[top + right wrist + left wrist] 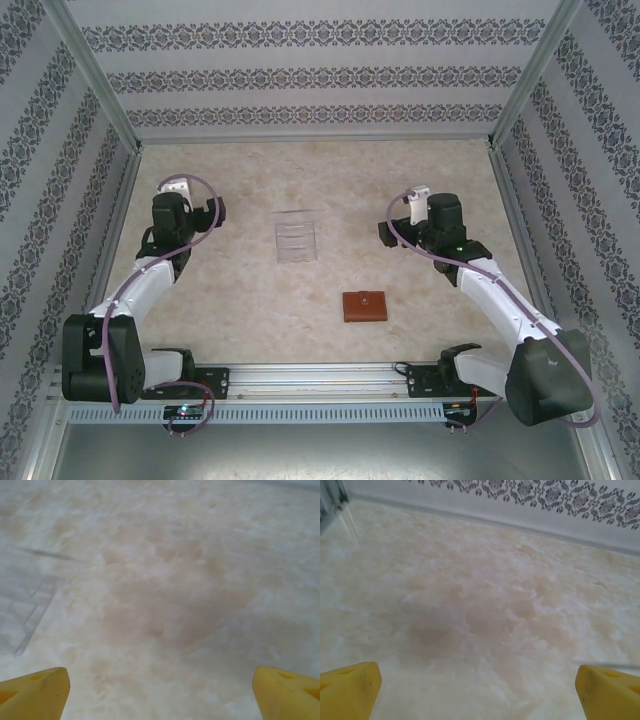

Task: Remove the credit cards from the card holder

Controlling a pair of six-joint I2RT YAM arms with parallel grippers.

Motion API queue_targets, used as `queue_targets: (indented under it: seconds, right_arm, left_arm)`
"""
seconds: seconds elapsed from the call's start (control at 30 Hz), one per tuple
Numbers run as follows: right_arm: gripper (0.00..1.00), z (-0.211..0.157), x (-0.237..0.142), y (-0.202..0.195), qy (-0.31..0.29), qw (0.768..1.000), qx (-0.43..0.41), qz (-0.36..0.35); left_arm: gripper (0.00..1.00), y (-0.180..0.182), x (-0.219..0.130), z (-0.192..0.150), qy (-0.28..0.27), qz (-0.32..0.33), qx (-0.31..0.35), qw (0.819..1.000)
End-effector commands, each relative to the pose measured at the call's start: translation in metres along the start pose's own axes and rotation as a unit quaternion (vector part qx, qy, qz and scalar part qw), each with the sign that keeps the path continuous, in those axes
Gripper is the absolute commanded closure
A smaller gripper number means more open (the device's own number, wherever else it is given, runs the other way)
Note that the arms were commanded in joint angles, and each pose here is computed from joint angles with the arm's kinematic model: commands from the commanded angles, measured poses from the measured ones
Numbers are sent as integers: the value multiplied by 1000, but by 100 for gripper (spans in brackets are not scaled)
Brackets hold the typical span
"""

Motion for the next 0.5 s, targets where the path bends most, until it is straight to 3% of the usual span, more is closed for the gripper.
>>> queue_targets:
  seconds: [0.0, 0.23, 0.47]
  right_arm:
    - [6, -21, -16, 31, 73, 996, -18, 55]
    - [6, -48, -31, 79, 163, 969, -143, 118]
    - [3, -103, -48, 116, 247, 893, -319, 200]
  left_arm:
    - [0, -12, -12, -20, 76, -20, -62, 995]
    - [1, -27, -24, -39, 210, -37, -115, 970]
    - [0, -42, -42, -35, 271, -68, -111, 954]
Point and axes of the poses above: each hand's point on the last joint's axis, 136 mm out from that joint toward the fingers, its own x axis out along the fingers, its own y axis along the line the jaws close on, z = x × y, the point moved 1 cm from there along -x, back along the fingers, and after that the axes turned 4 degrees about x, right-handed, at the moved point
